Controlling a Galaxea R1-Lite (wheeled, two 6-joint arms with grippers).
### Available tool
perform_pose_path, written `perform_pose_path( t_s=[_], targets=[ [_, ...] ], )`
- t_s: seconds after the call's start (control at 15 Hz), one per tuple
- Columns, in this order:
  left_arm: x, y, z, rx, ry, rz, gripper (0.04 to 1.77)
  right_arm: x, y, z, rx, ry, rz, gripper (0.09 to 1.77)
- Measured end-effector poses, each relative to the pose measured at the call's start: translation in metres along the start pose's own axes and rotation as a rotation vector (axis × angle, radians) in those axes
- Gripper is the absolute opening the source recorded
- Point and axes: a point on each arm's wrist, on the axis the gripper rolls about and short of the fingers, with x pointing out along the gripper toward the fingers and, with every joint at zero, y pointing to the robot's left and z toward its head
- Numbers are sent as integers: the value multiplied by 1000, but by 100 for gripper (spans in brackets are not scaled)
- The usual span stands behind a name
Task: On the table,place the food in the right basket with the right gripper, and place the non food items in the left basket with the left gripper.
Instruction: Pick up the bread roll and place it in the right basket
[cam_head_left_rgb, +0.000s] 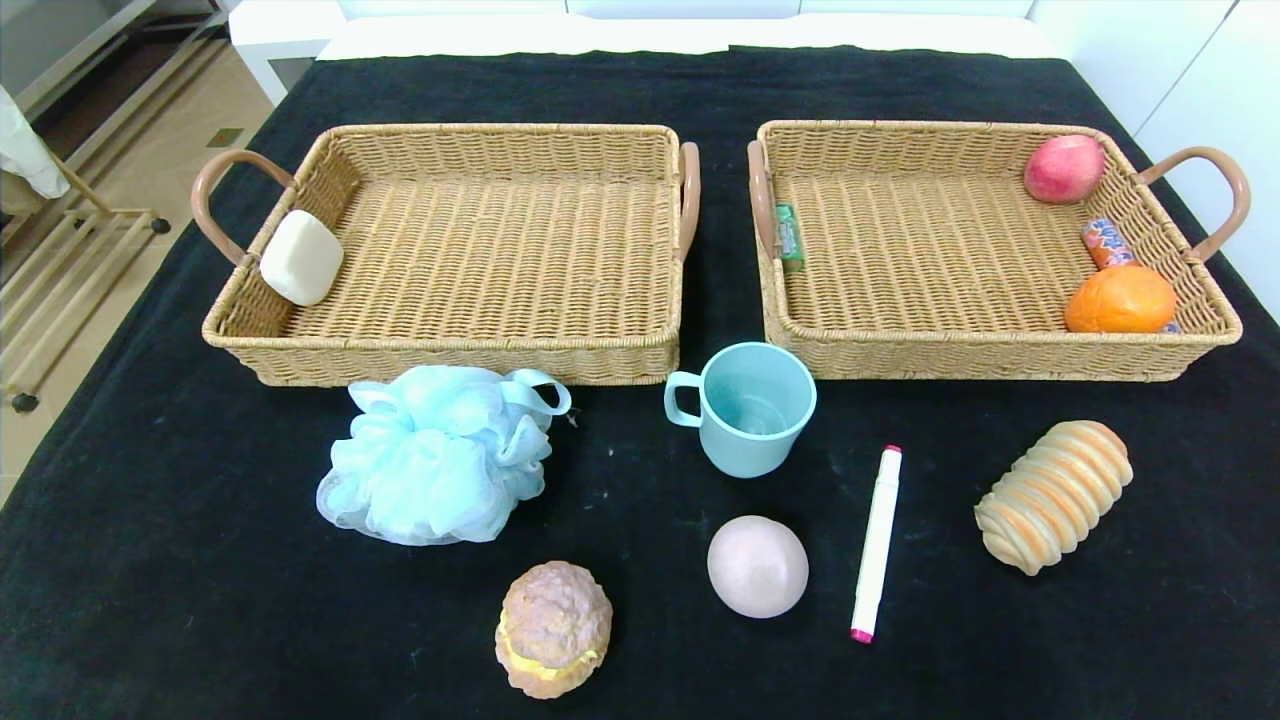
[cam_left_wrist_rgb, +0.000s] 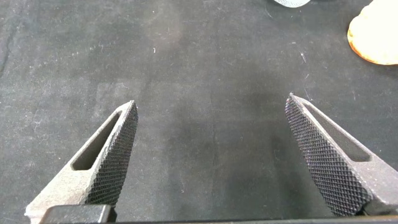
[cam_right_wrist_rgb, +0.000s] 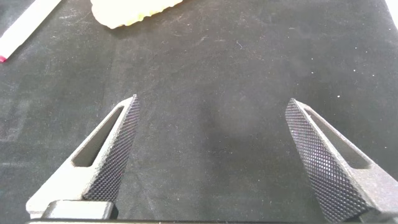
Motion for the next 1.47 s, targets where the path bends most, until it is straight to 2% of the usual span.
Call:
perform_pose_path(
  t_s=[0.13,0.33,0.53,0.8,1.0,1.27,1.47],
  targets=[
    [-1,0,5,-21,-22,-7,172,-1,0,3,12,-11,-1,171],
    [-10,-1,37,-86,-93,-72,172,-8,2,36,46,-77,51,171],
    [-8,-2,73,-93,-91,-144,172,-3,4,69,56,-62,131,171],
    [13,-2,120,-95,-25,-297,172,23,7,108,59,10,286,171],
    [42,-10,145,-88,56,-453,172,55,16,130,54,30,373,171],
    [87,-33,166,-79,85,-589,172,97,38,146,41,64,473,171],
    [121,-53,174,-74,114,-668,172,116,59,150,25,116,513,171]
  ],
)
